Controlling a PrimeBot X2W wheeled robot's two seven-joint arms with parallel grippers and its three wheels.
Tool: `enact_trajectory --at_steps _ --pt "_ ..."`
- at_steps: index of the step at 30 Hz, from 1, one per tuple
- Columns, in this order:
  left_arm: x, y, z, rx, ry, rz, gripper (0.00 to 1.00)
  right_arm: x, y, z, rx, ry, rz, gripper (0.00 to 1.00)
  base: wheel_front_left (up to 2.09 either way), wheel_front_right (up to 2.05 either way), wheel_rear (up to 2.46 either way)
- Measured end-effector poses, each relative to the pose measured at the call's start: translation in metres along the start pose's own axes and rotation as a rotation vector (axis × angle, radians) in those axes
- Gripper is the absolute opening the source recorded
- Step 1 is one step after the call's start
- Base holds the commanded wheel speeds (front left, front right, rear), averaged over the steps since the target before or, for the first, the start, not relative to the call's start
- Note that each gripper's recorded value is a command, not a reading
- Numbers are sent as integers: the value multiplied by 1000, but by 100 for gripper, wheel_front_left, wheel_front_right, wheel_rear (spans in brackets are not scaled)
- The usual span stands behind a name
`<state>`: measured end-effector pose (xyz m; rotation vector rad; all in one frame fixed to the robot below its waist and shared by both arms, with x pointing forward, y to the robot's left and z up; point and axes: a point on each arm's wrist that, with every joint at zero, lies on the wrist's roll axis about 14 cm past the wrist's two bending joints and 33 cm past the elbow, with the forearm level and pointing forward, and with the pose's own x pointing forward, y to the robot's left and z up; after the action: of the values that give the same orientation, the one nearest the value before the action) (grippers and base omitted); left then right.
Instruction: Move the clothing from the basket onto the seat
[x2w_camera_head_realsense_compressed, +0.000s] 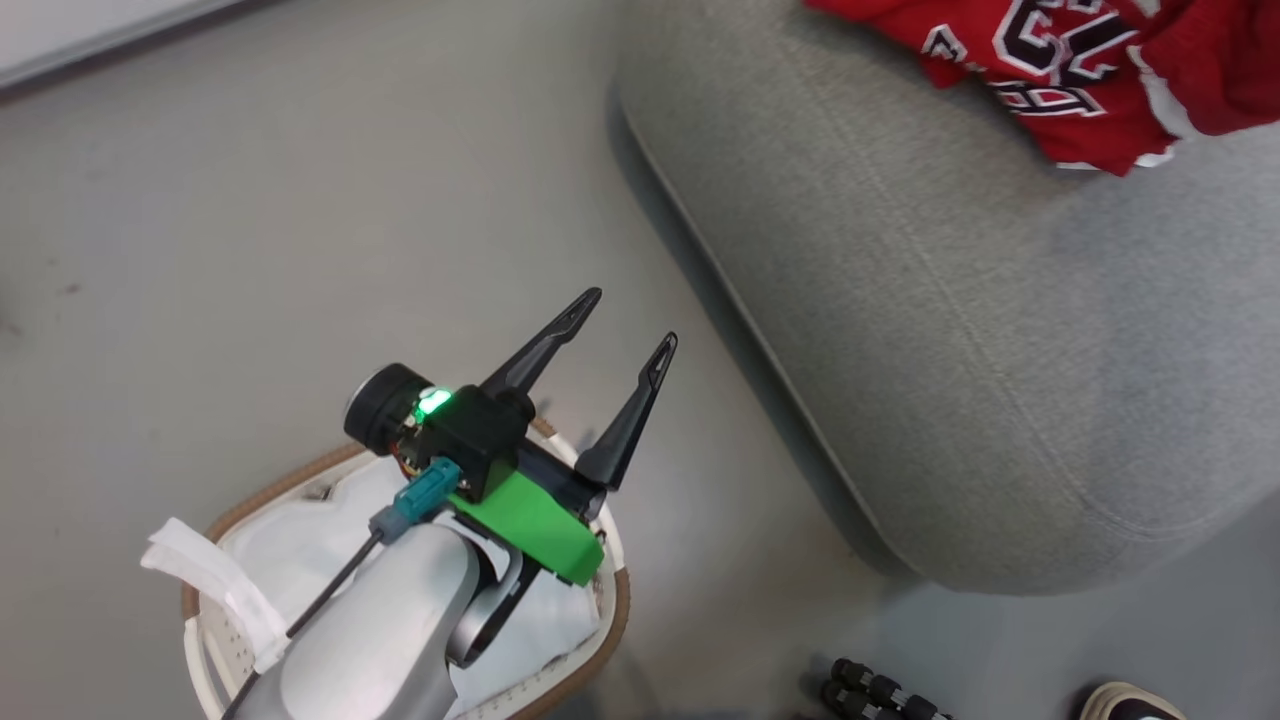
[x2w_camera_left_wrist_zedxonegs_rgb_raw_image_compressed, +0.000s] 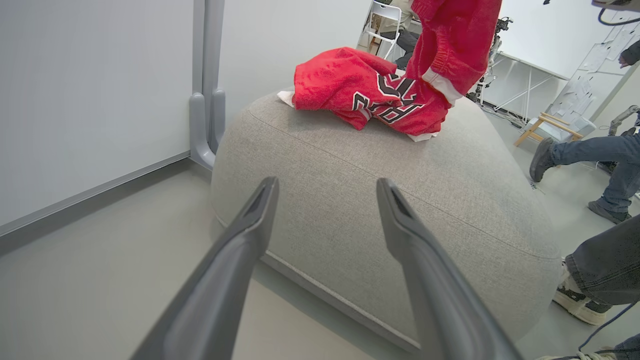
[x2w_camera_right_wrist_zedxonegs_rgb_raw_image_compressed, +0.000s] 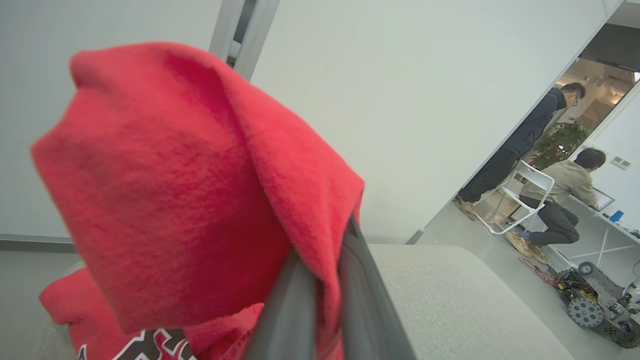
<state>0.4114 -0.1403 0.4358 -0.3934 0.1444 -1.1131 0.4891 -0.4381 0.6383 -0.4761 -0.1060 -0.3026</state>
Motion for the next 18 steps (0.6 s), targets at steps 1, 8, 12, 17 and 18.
enact_trajectory --at_steps 1,8,12,17,18 --pt "-2 7 -1 1 0 15 100 2 4 -15 7 36 -4 0 0 0 0" --pt "-19 45 -13 -35 2 123 100 -6 59 -117 119 272 5 0 0 0 0" --pt "-29 61 -19 -52 9 175 100 -19 89 -152 173 353 20 84 0 0 0" --pt "-35 66 -16 -62 -1 209 100 -41 103 -166 216 384 19 100 0 0 0" --pt "-36 65 -14 -62 -3 214 100 -46 105 -166 201 387 35 100 0 0 0"
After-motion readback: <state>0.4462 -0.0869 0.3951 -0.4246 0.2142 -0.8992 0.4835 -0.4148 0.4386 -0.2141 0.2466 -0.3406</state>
